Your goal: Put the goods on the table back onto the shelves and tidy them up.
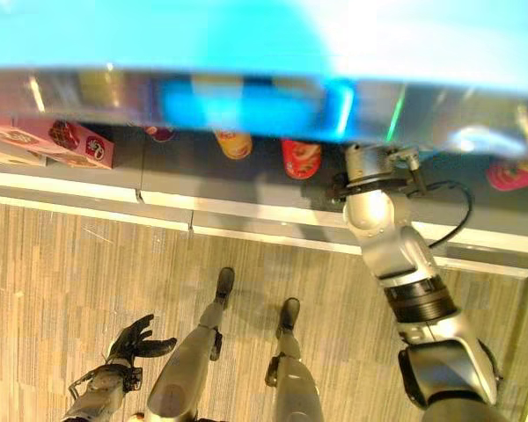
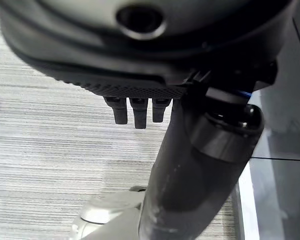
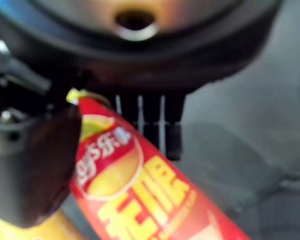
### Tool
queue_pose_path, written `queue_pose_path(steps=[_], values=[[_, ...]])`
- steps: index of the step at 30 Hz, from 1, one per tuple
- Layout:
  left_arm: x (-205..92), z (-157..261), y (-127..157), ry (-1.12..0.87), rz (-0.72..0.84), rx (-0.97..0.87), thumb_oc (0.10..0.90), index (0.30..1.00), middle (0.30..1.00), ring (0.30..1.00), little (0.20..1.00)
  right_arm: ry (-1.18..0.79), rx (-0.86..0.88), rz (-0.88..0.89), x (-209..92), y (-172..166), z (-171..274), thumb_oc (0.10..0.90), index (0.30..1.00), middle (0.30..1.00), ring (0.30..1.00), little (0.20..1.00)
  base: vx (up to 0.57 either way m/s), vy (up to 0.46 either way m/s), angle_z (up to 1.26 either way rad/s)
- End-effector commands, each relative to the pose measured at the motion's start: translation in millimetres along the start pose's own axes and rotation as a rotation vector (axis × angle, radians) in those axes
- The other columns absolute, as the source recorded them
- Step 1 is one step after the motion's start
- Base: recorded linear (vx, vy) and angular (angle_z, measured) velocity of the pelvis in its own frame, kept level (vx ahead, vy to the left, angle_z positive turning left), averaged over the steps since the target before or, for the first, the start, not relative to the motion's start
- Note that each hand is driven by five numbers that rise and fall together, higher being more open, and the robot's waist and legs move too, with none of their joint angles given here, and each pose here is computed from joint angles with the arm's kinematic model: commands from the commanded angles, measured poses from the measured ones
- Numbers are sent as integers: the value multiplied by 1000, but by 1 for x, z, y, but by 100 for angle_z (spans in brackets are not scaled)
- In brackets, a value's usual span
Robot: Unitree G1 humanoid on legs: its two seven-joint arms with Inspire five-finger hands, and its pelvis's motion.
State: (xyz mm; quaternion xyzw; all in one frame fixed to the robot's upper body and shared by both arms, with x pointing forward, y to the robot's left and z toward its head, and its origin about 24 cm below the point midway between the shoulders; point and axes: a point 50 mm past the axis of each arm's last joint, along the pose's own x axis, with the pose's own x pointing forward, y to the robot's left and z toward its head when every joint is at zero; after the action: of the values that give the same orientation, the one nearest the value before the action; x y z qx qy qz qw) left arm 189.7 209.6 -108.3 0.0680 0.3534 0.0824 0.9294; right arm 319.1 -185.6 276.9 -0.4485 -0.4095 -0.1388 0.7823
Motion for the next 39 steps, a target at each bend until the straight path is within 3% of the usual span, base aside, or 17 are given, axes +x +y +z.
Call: queue_pose_path(steps=[1, 39], values=[[-8, -23, 24, 50, 92, 90, 800, 900, 900, 900, 900, -294, 43, -306, 23, -46, 60, 400, 300, 300, 300, 300, 0, 0, 0], [-5, 5, 13, -84, 84, 107, 800, 900, 900, 900, 900, -144, -50, -532, 0, -47, 32, 400, 300, 300, 300, 300, -5, 0, 1]])
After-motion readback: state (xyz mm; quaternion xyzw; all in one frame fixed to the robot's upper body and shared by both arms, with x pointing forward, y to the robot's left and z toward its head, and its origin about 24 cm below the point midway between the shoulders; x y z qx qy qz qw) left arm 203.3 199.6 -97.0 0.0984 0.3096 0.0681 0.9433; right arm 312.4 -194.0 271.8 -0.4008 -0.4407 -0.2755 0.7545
